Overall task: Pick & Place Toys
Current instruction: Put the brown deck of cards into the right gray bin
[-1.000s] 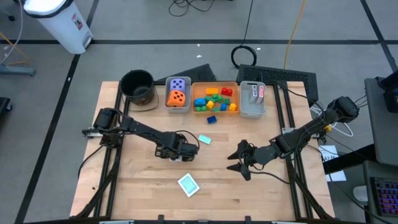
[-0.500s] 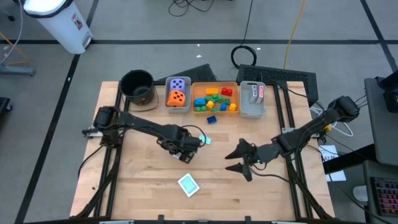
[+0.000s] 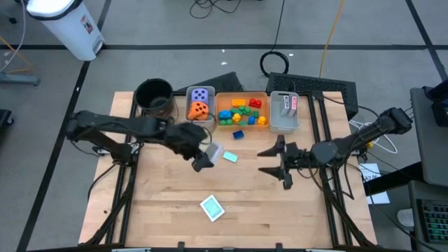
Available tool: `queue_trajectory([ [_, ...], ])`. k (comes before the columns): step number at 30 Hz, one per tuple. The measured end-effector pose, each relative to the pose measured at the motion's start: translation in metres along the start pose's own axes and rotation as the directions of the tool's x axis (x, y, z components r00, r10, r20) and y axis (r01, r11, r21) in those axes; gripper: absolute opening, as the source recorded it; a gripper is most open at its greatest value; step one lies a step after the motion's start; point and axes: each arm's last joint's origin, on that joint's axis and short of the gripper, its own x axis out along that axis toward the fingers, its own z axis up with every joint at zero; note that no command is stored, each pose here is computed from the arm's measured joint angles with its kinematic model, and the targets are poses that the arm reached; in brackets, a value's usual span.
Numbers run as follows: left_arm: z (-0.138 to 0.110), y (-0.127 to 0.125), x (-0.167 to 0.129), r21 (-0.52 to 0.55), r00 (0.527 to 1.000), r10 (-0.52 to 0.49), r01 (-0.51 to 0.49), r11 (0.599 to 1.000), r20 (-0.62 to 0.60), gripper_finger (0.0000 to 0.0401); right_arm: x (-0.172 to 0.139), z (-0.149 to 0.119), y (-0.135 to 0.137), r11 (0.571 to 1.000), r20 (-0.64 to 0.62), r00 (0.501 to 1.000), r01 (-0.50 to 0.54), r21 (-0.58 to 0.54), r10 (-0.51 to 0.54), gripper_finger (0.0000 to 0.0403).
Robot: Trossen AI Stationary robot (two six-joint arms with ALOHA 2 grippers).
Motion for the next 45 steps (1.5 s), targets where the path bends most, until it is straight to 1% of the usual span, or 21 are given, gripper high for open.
queue_trajectory([
  [2,0.006,-0.003,-0.01,0.029,0.996,-0.085,0.084,0.996,0.028,0.0309,0.006,0.014,0.001,0.999,0.042,0.999,0.011,-0.043,-0.009,0.0238],
  [5,0.015,-0.002,-0.018,0.047,0.977,-0.213,0.213,0.976,-0.008,0.032,0.021,0.038,0.005,0.991,0.05,0.998,0.036,-0.129,-0.03,0.0238],
  [8,0.024,-0.002,-0.022,0.055,0.928,-0.363,0.368,0.928,-0.081,0.0329,0.039,0.059,0.013,0.964,-0.01,0.999,0.049,-0.263,-0.053,0.0238],
  [10,0.03,-0.002,-0.024,0.061,0.886,-0.448,0.457,0.887,-0.122,0.0328,0.052,0.072,0.016,0.948,-0.052,0.996,0.051,-0.315,-0.071,0.0238],
  [12,0.034,-0.001,-0.027,0.076,0.848,-0.507,0.522,0.85,-0.153,0.032,0.063,0.083,0.019,0.943,-0.084,0.993,0.048,-0.328,-0.08,0.0238],
  [14,0.038,0.0,-0.029,0.084,0.82,-0.546,0.564,0.821,-0.171,0.031,0.074,0.091,0.02,0.945,-0.095,0.994,0.021,-0.326,-0.055,0.0238],
  [17,0.041,-0.001,-0.033,0.108,0.78,-0.594,0.62,0.777,-0.197,0.0308,0.088,0.094,0.022,0.947,-0.102,0.995,-0.014,-0.321,-0.02,0.0238],
  [19,0.042,-0.002,-0.034,0.118,0.763,-0.611,0.641,0.758,-0.212,0.0311,0.097,0.092,0.021,0.952,-0.099,0.995,-0.008,-0.306,-0.024,0.0238],
  [22,0.041,-0.002,-0.034,0.123,0.75,-0.619,0.654,0.747,-0.23,0.0327,0.107,0.089,0.021,0.961,-0.074,0.997,-0.045,-0.272,0.025,0.0238],
  [24,0.039,-0.004,-0.033,0.129,0.746,-0.622,0.659,0.741,-0.238,0.0331,0.112,0.09,0.021,0.963,-0.03,0.998,-0.053,-0.263,0.047,0.0238],
  [26,0.037,-0.006,-0.033,0.138,0.742,-0.624,0.664,0.735,-0.245,0.0327,0.114,0.092,0.019,0.961,-0.004,0.999,-0.048,-0.271,0.048,0.0238],
  [29,0.035,-0.009,-0.031,0.147,0.735,-0.627,0.671,0.727,-0.257,0.0311,0.116,0.093,0.014,0.962,0.001,0.999,-0.042,-0.271,0.044,0.0238],
  [32,0.035,-0.013,-0.029,0.159,0.72,-0.644,0.69,0.707,-0.259,0.0308,0.117,0.095,0.01,0.962,-0.001,0.996,-0.086,-0.258,0.088,0.0238],
  [34,0.036,-0.017,-0.029,0.165,0.698,-0.667,0.713,0.682,-0.26,0.0309,0.12,0.093,0.007,0.965,-0.004,0.993,-0.117,-0.236,0.12,0.0238],
  [35,0.037,-0.019,-0.029,0.17,0.682,-0.683,0.729,0.663,-0.263,0.0312,0.122,0.092,0.006,0.963,-0.009,0.99,-0.139,-0.23,0.141,0.0238],
  [36,0.037,-0.021,-0.029,0.169,0.671,-0.692,0.739,0.652,-0.265,0.0318,0.123,0.091,0.005,0.961,-0.015,0.986,-0.163,-0.223,0.164,0.0238],
  [38,0.037,-0.022,-0.028,0.158,0.66,-0.699,0.748,0.645,-0.275,0.033,0.126,0.089,0.006,0.958,-0.027,0.981,-0.192,-0.213,0.191,0.0237],
  [41,0.038,-0.023,-0.025,0.153,0.654,-0.702,0.753,0.64,-0.281,0.0332,0.128,0.086,0.006,0.958,-0.033,0.98,-0.197,-0.209,0.194,0.0227],
  [45,0.037,-0.024,-0.025,0.151,0.65,-0.703,0.756,0.637,-0.29,0.0314,0.128,0.088,0.007,0.953,-0.018,0.975,-0.22,-0.21,0.221,0.0193],
])
